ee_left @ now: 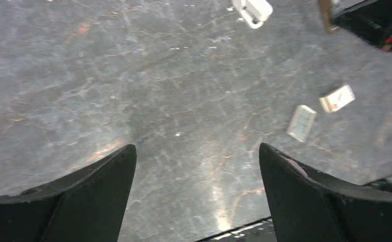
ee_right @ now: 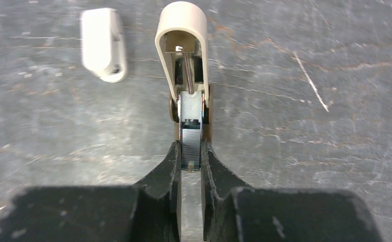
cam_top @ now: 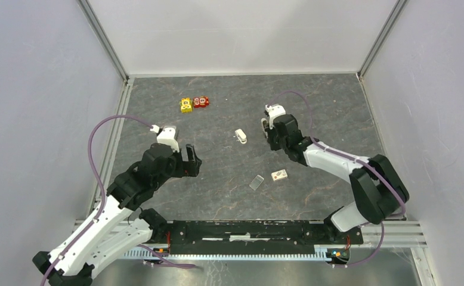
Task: Load the staples into the stapler
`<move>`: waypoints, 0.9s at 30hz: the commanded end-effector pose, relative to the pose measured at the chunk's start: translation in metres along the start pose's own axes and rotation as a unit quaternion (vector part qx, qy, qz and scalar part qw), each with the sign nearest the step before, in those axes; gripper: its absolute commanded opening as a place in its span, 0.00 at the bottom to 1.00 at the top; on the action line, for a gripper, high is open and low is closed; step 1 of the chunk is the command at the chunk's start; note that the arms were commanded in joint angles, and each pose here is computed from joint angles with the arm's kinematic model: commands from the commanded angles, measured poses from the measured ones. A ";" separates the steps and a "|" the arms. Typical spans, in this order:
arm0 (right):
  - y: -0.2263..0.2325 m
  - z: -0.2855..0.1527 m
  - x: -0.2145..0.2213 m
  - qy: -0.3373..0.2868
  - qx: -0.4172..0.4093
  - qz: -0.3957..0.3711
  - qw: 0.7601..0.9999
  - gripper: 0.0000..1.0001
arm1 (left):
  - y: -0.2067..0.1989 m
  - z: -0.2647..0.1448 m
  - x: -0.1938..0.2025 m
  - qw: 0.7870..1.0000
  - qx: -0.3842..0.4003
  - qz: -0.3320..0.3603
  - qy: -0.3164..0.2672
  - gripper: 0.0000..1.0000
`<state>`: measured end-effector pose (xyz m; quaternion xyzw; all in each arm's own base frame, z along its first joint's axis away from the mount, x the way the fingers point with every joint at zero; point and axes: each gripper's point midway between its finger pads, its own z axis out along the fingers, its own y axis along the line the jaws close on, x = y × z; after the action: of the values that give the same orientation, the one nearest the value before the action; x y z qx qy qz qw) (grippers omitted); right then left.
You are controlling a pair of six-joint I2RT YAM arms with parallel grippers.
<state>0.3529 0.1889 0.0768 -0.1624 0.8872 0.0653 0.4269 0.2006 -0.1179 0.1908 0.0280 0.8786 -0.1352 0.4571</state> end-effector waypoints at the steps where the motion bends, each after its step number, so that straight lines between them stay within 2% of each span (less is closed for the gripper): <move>1: 0.037 -0.023 -0.022 -0.049 -0.061 -0.027 0.997 0.04 | -0.030 -0.002 -0.009 0.993 0.086 -0.077 0.006 0.94; 8: 0.104 -0.048 -0.009 -0.066 -0.149 -0.047 0.986 0.06 | -0.021 0.014 0.001 0.970 0.123 -0.197 0.070 0.81; 14: 0.160 -0.061 0.025 -0.057 -0.198 -0.079 0.975 0.06 | -0.003 0.041 0.019 0.950 0.100 -0.278 0.106 0.72; 18: 0.182 -0.065 0.040 -0.053 -0.211 -0.100 0.971 0.06 | 0.003 0.060 0.041 0.938 0.084 -0.311 0.129 0.61; 27: 0.222 -0.062 0.061 -0.044 -0.242 -0.142 0.959 0.06 | 0.013 0.089 0.070 0.914 0.063 -0.382 0.124 0.46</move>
<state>0.1900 0.3445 0.0494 -0.3843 0.8101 0.2112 0.3891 0.2142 -0.1271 0.0764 -0.2308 0.8922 -0.3108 0.2326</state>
